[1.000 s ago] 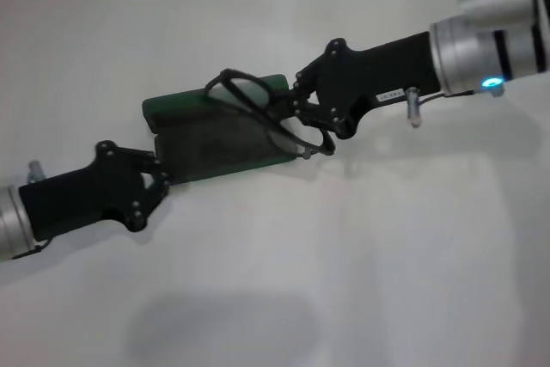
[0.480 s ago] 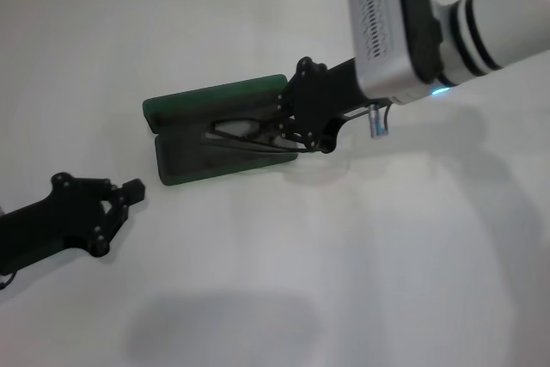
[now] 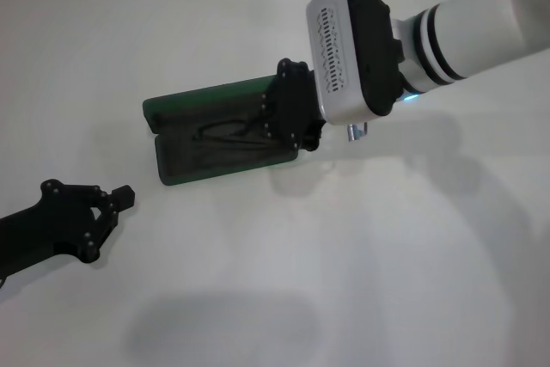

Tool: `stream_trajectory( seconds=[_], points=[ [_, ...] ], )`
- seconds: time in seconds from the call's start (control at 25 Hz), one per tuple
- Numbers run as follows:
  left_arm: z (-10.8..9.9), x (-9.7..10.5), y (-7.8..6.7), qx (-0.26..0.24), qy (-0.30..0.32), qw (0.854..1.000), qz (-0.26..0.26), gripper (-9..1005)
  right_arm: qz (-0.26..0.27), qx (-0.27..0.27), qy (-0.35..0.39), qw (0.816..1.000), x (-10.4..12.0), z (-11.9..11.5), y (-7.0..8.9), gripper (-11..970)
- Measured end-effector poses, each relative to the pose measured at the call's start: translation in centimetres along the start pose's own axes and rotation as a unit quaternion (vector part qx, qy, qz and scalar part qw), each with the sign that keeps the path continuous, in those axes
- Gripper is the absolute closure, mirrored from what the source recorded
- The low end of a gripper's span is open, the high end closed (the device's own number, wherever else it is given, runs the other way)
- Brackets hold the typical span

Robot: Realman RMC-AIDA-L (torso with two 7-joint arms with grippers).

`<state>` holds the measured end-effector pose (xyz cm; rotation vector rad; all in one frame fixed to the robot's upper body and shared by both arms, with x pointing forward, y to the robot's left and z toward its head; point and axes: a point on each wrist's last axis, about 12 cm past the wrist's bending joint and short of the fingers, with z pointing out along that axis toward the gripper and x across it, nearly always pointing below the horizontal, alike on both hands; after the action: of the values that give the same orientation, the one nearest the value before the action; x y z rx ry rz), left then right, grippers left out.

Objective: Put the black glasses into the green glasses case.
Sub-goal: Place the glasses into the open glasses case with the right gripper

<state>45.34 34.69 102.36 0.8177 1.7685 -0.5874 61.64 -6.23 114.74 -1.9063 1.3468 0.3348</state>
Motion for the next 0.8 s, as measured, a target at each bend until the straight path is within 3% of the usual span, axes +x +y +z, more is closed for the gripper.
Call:
stream_trajectory(
  seconds=[0.8],
  points=[
    [0.2,-0.3,-0.1,0.012,-0.007,1.000,0.002,952,-0.042,0.029,0.013,0.999,-1.3,1.7,0.1,910]
  ],
)
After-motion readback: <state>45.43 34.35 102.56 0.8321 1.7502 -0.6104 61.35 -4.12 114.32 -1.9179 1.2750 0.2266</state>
